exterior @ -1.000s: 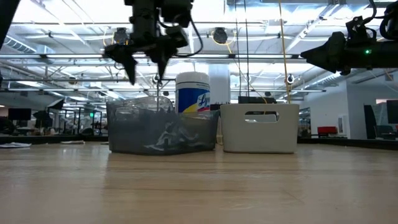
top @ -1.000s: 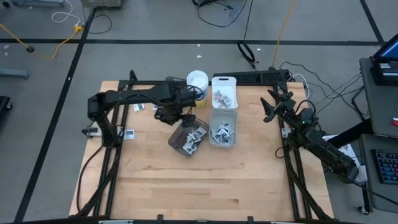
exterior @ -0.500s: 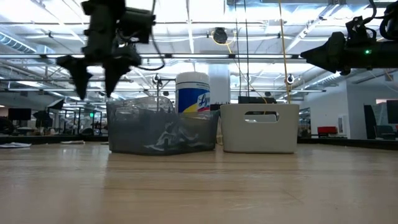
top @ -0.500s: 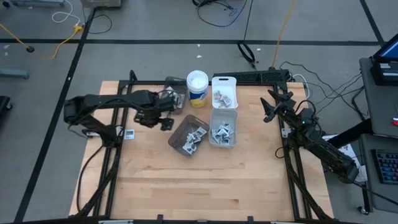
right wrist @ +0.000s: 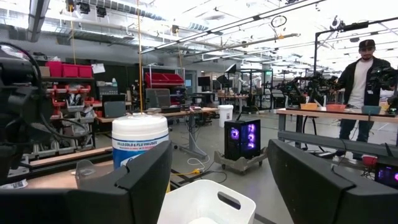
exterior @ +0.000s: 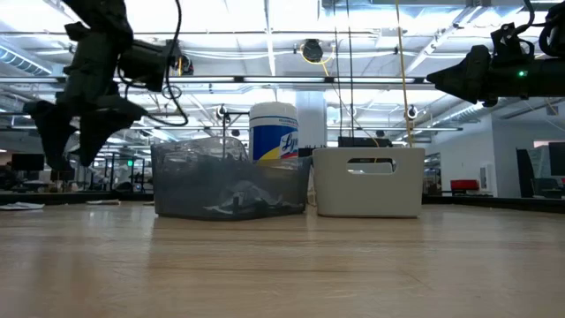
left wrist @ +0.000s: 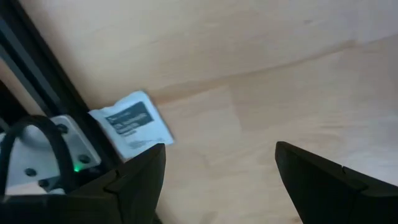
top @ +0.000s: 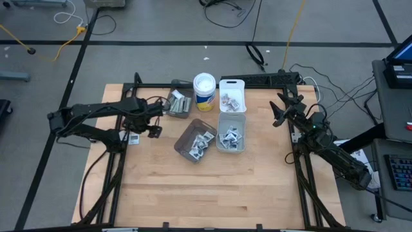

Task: Pick & Place First Aid Supplies
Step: Put the bottom towelette pack into the bottom black bin

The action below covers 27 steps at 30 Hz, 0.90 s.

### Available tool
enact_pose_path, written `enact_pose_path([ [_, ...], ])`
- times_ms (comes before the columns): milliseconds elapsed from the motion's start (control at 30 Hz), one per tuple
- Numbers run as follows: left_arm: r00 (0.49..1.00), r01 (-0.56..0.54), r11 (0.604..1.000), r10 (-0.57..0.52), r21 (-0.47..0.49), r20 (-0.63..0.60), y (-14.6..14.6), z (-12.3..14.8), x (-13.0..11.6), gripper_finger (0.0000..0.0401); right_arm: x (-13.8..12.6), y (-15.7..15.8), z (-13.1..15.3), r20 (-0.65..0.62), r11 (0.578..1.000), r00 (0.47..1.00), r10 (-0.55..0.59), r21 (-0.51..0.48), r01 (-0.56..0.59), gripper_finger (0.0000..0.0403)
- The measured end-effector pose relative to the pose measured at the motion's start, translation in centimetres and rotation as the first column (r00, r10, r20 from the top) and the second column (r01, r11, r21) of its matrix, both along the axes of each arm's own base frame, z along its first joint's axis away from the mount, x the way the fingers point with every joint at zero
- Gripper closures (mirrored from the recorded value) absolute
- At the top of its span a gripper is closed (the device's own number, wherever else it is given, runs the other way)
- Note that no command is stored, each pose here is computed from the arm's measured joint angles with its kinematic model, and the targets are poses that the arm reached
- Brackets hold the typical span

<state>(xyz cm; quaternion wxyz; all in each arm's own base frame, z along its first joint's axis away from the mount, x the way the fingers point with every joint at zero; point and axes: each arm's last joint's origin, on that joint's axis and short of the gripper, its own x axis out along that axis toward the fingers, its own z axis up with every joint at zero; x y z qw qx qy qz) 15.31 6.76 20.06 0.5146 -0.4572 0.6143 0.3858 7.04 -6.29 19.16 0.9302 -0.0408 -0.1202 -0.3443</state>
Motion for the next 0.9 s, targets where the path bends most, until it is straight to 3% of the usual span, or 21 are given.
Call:
enact_pose_path([
  [200, 1.0, -0.008, 1.0, 0.008, -0.011, -0.006, 0.2, -0.9, -0.7, 0.0091, 0.0, 0.0, 0.0, 0.0, 1.0, 1.0, 0.0, 0.0, 0.0, 0.014],
  [500, 0.994, -0.105, 0.994, 0.105, -0.009, -0.016, 0.9, -1.3, -1.1, 0.0091, 0.0, 0.0, 0.0, 0.0, 1.0, 1.0, 0.0, 0.0, 0.0, 0.014],
  [900, 0.971, -0.168, 0.985, 0.17, 0.022, -0.166, 2.2, -3.1, -0.8, 0.0091, 0.0, 0.0, 0.0, 0.0, 1.0, 1.0, 0.0, 0.0, 0.0, 0.014],
])
